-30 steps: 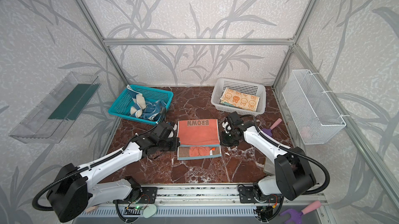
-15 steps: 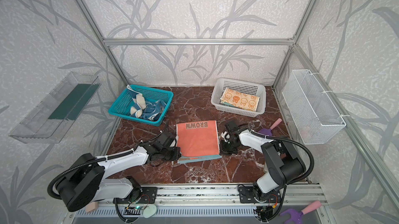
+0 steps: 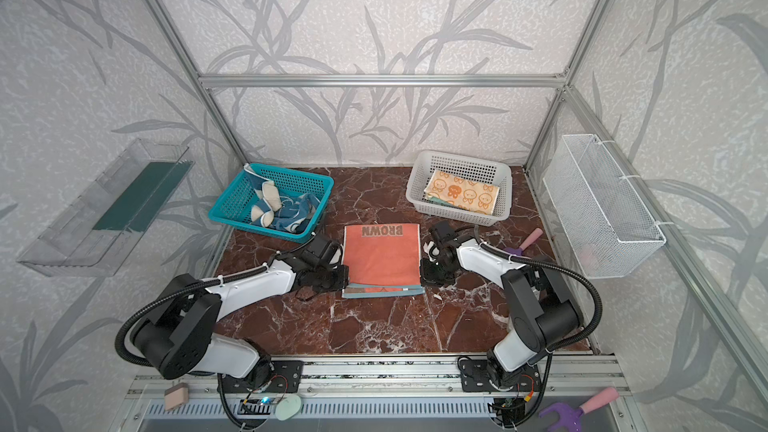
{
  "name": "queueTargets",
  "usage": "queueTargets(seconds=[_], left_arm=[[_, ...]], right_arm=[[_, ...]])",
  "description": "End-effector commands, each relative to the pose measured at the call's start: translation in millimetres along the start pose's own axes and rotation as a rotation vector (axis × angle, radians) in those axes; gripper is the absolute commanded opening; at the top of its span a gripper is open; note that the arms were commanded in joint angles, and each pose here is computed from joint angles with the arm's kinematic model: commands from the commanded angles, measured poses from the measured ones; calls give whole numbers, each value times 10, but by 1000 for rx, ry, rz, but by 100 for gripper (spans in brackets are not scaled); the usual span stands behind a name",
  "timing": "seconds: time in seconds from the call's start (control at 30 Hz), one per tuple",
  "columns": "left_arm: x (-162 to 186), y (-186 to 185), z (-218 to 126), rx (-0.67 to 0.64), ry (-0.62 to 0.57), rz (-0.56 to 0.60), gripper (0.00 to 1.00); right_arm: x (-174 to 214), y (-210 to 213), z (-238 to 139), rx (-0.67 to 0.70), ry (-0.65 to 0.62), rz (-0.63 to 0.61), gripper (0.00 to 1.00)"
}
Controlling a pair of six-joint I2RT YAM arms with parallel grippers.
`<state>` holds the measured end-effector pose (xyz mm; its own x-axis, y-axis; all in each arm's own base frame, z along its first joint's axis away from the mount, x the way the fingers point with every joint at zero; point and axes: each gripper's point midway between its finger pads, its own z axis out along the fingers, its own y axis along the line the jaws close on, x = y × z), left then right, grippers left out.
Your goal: Fold and stack the towels
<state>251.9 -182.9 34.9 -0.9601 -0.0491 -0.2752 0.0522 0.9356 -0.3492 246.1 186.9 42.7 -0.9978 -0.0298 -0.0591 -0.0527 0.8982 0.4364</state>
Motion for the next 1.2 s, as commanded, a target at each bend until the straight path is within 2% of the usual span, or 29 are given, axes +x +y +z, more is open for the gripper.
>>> queueTargets(seconds=[0.0, 0.1, 0.23, 0.37, 0.53, 0.7, 0.9, 1.03, 1.17], left_arm=[[73, 236, -279, -128, 22, 37, 0], [159, 215, -320, -107, 15, 26, 0], [422, 225, -291, -136, 63, 7, 0], [664, 305, -105, -132, 90, -61, 0], [807, 382, 75, -158, 135, -75, 0], [811, 390, 79, -173, 139, -70, 0], [741, 299, 5, -140, 119, -57, 0], [748, 286, -2, -134, 124, -61, 0], [747, 279, 6, -128, 123, -63, 0]], right_arm=[[38, -72, -258, 71, -26, -12, 0], [97, -113, -281, 84, -19, -15, 0], [267, -196, -168, 79, 27, 9, 0], [395, -340, 89, 80, 69, 39, 0], [471, -468, 333, 101, 138, 52, 0], [409, -447, 236, 121, 118, 36, 0], [343, -314, -107, 139, 30, 16, 0], [375, -102, -257, 123, -27, -8, 14], [416, 209, -158, 6, -32, 1, 29]])
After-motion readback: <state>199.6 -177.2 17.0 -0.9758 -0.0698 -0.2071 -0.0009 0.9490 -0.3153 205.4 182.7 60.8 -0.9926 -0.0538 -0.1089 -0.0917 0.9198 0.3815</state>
